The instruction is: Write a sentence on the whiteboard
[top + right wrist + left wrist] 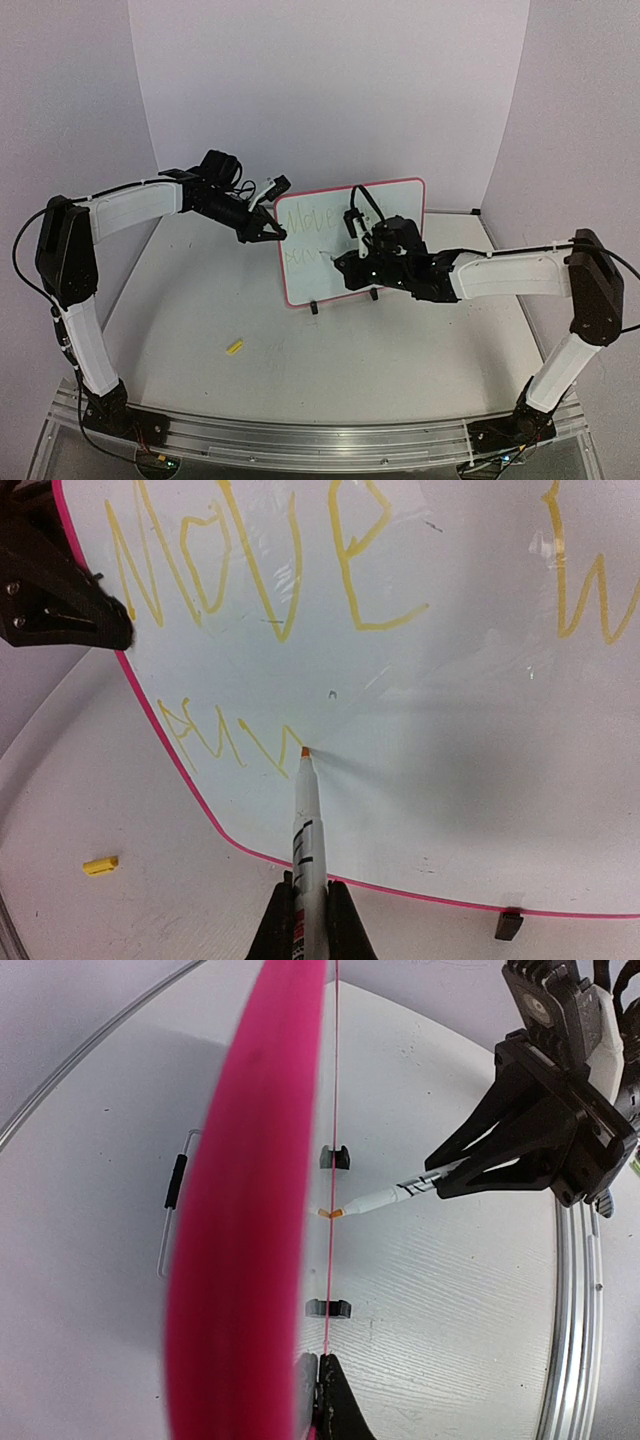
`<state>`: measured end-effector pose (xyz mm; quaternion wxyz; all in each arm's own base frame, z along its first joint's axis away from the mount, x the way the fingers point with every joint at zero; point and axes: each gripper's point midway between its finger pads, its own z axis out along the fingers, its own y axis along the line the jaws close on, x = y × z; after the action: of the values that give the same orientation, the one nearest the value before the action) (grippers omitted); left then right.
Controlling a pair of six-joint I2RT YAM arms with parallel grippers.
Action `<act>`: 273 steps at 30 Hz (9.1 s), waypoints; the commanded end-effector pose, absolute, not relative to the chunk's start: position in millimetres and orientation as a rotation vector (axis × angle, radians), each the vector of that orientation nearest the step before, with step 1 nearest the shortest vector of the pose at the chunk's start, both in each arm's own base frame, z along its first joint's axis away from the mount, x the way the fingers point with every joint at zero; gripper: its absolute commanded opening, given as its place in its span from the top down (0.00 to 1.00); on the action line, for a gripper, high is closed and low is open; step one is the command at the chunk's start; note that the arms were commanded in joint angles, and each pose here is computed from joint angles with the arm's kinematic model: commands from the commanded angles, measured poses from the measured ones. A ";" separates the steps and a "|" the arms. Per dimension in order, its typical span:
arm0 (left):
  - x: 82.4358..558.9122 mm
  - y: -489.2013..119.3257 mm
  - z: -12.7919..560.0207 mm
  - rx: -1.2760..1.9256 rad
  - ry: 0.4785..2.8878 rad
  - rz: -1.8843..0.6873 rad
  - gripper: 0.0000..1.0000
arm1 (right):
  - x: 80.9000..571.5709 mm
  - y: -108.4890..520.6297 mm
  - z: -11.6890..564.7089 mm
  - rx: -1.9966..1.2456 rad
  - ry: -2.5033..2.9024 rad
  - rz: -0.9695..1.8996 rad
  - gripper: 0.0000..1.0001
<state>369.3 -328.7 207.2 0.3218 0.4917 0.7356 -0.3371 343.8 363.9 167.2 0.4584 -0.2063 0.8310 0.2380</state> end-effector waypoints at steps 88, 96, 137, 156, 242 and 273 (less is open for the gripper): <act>375.6 -316.4 189.1 1.344 1.966 -0.717 1.00 | 333.9 358.1 203.8 -0.480 1.955 0.611 1.00; 375.8 -315.9 188.3 1.343 1.970 -0.713 1.00 | 342.9 365.4 200.0 -0.488 1.955 0.587 1.00; 374.9 -316.0 188.6 1.345 1.968 -0.711 1.00 | 347.4 337.1 172.5 -0.368 2.044 0.452 1.00; 374.9 -315.7 191.5 1.344 1.961 -0.706 1.00 | 349.0 360.5 167.9 -0.456 2.052 0.510 1.00; 373.1 -318.1 183.4 1.356 1.975 -0.708 1.00 | 355.9 327.2 168.4 -0.390 2.069 0.465 1.00; 372.8 -318.1 186.1 1.355 1.970 -0.708 1.00 | 356.8 332.0 207.6 -0.409 1.977 0.506 1.00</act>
<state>365.8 -332.7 208.3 0.3236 0.4983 0.7327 -0.3319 348.0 327.1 158.2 0.4589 -0.1821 0.8497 0.1852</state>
